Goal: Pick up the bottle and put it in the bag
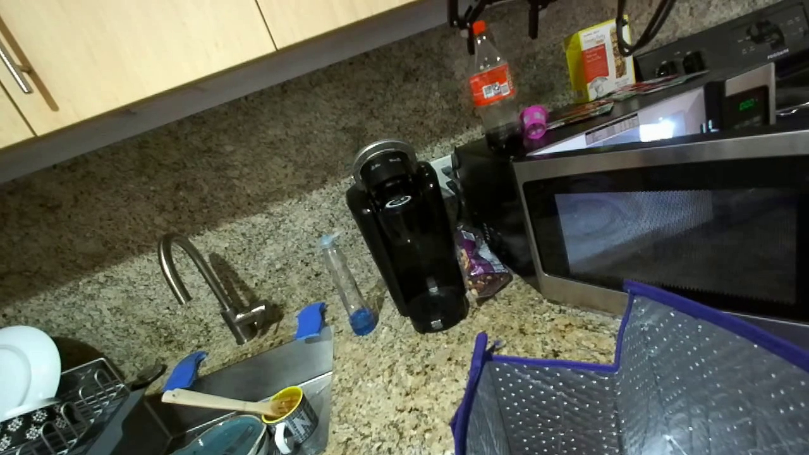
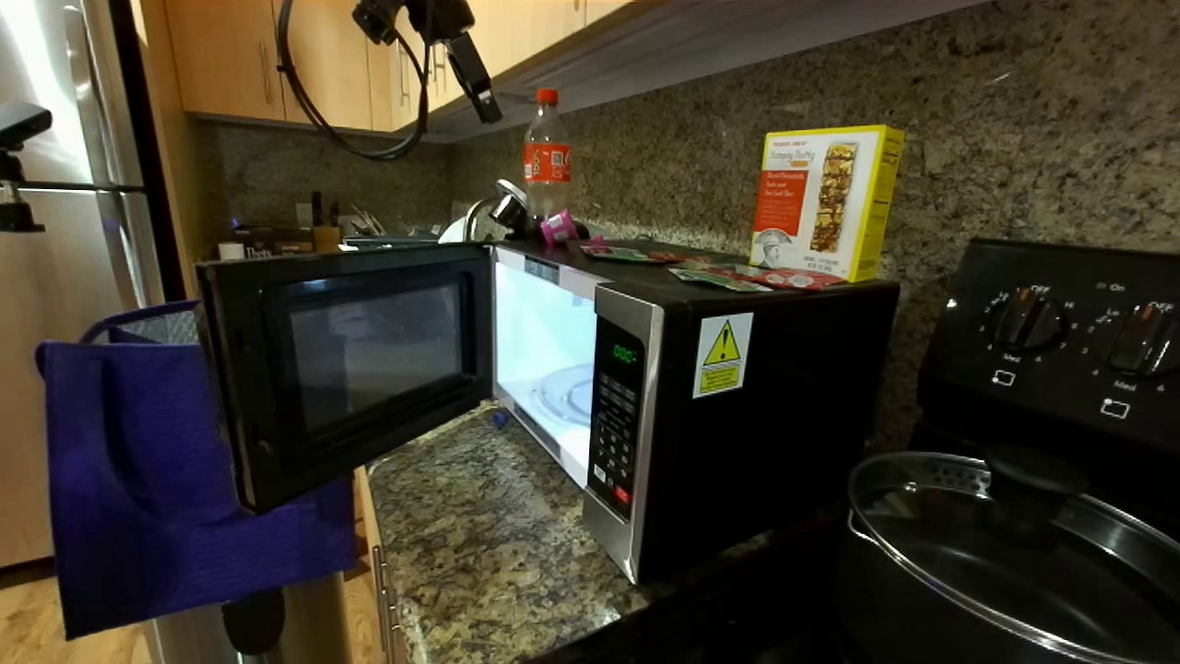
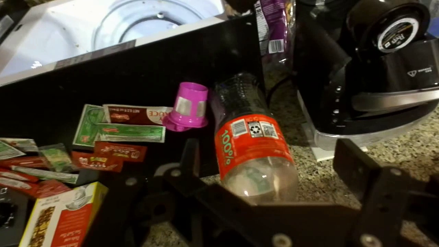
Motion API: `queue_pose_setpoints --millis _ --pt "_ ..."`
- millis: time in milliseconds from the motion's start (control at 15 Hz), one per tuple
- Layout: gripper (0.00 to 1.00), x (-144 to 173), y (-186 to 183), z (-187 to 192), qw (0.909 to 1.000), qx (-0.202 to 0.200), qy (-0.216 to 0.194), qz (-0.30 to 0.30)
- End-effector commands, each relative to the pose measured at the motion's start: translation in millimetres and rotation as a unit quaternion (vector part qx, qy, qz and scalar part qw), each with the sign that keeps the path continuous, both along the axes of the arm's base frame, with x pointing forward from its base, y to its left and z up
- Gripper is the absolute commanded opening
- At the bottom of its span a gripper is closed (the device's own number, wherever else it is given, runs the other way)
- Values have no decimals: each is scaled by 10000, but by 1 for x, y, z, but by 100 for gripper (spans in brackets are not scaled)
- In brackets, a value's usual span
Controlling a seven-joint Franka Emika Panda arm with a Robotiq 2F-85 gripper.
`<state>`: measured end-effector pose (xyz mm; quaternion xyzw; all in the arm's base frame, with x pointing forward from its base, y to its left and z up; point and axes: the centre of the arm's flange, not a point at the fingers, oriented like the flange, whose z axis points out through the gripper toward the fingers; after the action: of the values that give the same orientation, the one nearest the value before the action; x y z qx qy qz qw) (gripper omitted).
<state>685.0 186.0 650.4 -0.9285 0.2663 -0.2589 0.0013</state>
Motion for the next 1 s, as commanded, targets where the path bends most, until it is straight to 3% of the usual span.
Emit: queue_pose_setpoints --millis 0,333,600,933 --pt "100 21 -2 10 9991 95 -208 354" --pt "100 30 -7 17 9942 -463 -393 888" --pt "100 33 -12 24 9852 -1006 -454 1310" --pt "100 39 -11 26 9796 -989 -863 1519"
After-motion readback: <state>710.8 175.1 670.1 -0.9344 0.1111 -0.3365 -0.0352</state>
